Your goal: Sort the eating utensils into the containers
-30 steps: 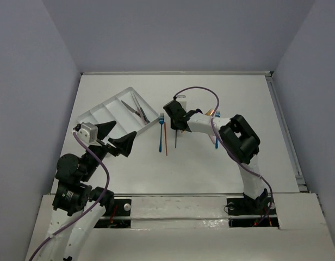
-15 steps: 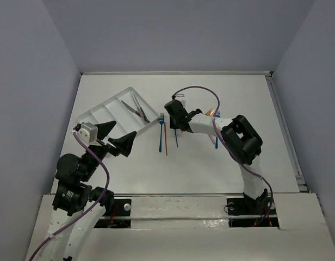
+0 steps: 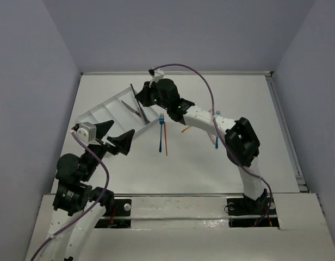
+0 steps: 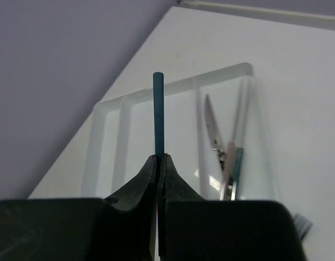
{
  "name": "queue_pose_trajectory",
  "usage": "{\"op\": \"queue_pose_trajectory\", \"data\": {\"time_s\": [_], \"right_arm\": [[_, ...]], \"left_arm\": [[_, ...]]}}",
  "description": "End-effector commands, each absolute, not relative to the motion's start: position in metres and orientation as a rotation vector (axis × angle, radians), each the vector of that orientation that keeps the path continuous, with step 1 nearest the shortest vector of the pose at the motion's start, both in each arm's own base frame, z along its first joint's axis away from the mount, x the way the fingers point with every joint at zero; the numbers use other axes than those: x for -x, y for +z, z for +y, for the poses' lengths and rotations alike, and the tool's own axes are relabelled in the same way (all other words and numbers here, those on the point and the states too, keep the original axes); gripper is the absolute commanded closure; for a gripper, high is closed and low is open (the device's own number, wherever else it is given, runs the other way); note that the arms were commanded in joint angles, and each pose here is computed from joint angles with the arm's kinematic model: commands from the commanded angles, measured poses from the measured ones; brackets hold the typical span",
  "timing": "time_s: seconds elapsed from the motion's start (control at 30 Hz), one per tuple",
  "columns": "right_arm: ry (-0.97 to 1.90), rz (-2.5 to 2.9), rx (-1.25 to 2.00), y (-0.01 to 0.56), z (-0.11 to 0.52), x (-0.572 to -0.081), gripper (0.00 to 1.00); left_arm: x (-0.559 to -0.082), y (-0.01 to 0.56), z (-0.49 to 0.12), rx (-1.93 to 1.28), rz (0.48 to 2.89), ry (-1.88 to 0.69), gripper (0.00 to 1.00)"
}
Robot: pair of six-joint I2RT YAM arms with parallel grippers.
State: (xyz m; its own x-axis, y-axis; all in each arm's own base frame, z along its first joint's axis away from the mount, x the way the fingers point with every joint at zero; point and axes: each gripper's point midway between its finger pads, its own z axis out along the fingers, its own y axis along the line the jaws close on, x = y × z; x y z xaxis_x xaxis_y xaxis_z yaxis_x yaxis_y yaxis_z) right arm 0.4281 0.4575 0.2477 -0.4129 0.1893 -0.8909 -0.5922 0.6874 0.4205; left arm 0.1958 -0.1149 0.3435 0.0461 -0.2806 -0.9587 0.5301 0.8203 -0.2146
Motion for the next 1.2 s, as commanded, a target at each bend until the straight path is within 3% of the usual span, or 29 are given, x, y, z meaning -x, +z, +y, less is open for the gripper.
{"op": "queue_pose_trajectory", "data": {"time_s": [0.0,0.03,0.33,0.4,0.43,0.67,0.93,1.03,1.17], "right_arm": [[1.217,1.724,0.537,0.245,0.546,-0.381,1.0],[1.266,1.668,0.531,0.265,0.555,-0.383,1.0],[1.409,1.581,0.575,0.255,0.617,-0.38,1.0],[1.382,1.631,0.576,0.222,0.629,-0.385,1.0],[1.388,1.589,0.568,0.238,0.633,-0.389,1.0],[1.247,1.63,0.51,0.193,0.636,-0.419,1.0],[1.252,1.709,0.55,0.151,0.641,-0.408,1.0],[1.228,1.715,0.577,0.149,0.639,-0.407,0.94],[1.182,1.721,0.608,0.152,0.634,-0.407,0.53]], "left_arm": [[-0.199,0.362,-0.106,-0.164,1.352,-0.606,0.01],[-0.201,0.362,-0.104,-0.146,1.359,-0.597,0.01],[-0.207,0.36,-0.099,-0.104,1.38,-0.575,0.01],[-0.207,0.36,-0.1,-0.114,1.38,-0.578,0.01],[-0.207,0.359,-0.101,-0.116,1.38,-0.58,0.01],[-0.206,0.36,-0.106,-0.143,1.377,-0.598,0.01],[-0.205,0.36,-0.102,-0.134,1.372,-0.586,0.01],[-0.205,0.36,-0.103,-0.137,1.372,-0.588,0.01],[-0.205,0.361,-0.103,-0.139,1.369,-0.592,0.01]]}}
